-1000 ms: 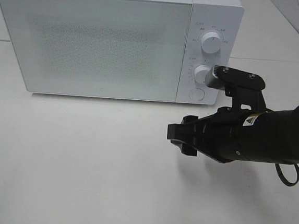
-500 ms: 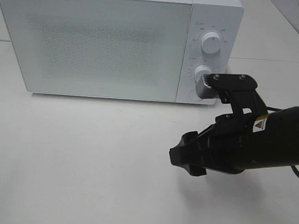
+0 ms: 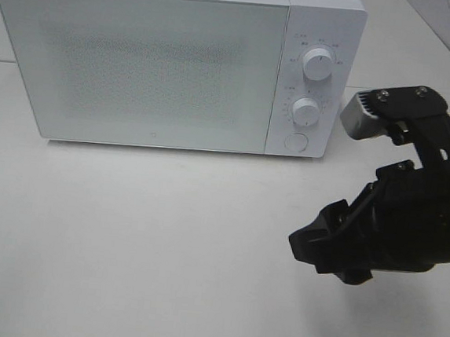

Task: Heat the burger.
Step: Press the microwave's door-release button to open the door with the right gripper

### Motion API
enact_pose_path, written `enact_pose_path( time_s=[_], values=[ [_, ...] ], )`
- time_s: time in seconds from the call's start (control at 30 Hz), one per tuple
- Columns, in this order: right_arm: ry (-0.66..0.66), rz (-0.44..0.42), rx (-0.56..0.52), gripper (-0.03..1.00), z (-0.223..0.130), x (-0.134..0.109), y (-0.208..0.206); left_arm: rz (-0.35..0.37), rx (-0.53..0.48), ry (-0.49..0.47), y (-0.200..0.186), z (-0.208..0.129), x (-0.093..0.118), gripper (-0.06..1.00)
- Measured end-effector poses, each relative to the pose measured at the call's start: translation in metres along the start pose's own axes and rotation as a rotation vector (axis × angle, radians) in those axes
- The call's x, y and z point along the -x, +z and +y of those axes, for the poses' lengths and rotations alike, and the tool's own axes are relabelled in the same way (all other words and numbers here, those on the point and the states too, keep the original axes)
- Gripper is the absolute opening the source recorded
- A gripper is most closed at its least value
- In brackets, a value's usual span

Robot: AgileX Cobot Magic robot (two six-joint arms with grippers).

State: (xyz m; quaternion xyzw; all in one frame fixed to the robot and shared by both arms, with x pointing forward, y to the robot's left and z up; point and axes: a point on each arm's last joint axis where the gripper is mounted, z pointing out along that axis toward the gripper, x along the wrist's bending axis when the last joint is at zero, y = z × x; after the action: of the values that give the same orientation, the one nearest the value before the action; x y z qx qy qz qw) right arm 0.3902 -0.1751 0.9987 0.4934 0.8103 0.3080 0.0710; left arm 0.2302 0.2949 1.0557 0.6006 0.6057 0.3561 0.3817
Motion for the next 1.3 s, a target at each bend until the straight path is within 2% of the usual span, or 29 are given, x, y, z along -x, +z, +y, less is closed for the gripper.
enact_pose_path(
  time_s=[0.33,0.43,0.47,0.53,0.57,0.7,0.93,1.07,1.3],
  values=[
    [-0.023,-0.070,0.068,0.65,-0.012,0.006,-0.047,0.000,0.000,0.000,0.000,0.000,0.000,1.00],
    [0.019,-0.112,0.070,0.66,-0.017,0.015,-0.059,0.000,0.000,0.000,0.000,0.000,0.000,1.00],
    [0.062,-0.157,0.076,0.67,-0.022,0.024,-0.069,0.000,0.000,0.000,0.000,0.000,0.000,1.00],
    [0.085,-0.177,0.083,0.68,-0.025,0.028,-0.074,0.000,0.000,0.000,0.000,0.000,0.000,1.00],
    [0.112,-0.219,0.101,0.69,-0.031,0.034,-0.085,0.000,0.000,0.000,0.000,0.000,0.000,1.00],
    [0.166,-0.267,0.151,0.74,-0.043,0.038,-0.104,0.000,0.000,0.000,0.000,0.000,0.000,1.00],
    [0.210,-0.326,0.224,0.76,-0.064,0.037,-0.129,0.000,0.000,0.000,0.000,0.000,0.000,1.00],
    [0.232,-0.381,0.324,0.76,-0.084,0.031,-0.147,0.000,0.000,0.000,0.000,0.000,0.000,1.00],
    [0.216,-0.401,0.441,0.76,-0.103,0.023,-0.160,0.000,0.000,0.000,0.000,0.000,0.000,1.00]
  ],
)
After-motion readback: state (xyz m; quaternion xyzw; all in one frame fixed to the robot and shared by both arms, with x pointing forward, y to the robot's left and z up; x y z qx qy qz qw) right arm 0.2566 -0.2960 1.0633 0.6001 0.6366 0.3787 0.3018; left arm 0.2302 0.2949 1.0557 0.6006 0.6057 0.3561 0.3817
